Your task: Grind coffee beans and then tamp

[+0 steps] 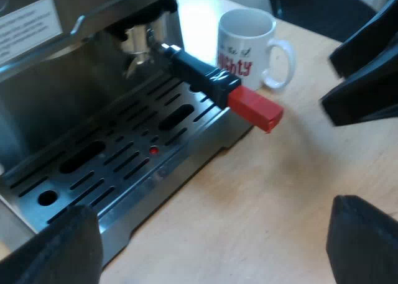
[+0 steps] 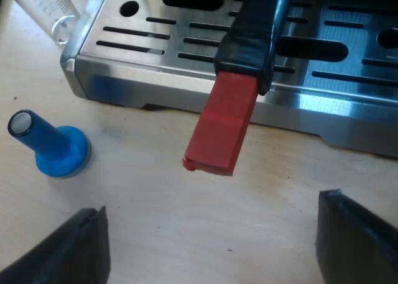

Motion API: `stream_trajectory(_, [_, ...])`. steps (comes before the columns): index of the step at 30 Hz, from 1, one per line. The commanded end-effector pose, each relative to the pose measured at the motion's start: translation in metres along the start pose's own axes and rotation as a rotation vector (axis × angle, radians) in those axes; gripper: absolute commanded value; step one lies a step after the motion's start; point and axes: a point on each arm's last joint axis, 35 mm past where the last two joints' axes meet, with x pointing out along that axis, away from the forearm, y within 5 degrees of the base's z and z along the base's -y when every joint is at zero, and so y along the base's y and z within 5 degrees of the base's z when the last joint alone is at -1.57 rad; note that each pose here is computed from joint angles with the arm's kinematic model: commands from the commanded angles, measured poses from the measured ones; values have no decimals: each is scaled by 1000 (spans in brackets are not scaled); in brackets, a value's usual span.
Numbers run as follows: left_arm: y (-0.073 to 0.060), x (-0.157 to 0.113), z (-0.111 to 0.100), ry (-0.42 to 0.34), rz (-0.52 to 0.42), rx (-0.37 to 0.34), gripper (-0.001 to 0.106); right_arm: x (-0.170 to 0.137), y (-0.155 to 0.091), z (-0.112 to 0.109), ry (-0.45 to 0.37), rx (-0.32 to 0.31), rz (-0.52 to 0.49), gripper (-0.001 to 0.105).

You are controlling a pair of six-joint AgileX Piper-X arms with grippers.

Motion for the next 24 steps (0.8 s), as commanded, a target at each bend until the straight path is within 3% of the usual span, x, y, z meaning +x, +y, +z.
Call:
stream_trajectory(1, [0, 3, -4, 6, -26, 4, 80, 4, 1, -3, -26, 7, -5, 70])
stream_trajectory(8, [6, 16, -30, 82, -59, -38, 80, 18, 1, -19, -80, 29, -24, 70])
stream_trajectory(16, [7, 18, -33, 83, -59, -39, 80, 34, 1, -42, -130, 54, -7, 70])
stream_trajectory(19, [7, 18, -33, 79, -59, -36, 80, 37, 0, -48, -149, 64, -1, 59])
stream_trajectory(21, [7, 18, -33, 79, -59, -37, 80, 39, 0, -51, -157, 68, 2, 43])
stream_trajectory(24, [7, 18, -33, 79, -59, -37, 80, 39, 0, -51, -158, 51, 1, 30])
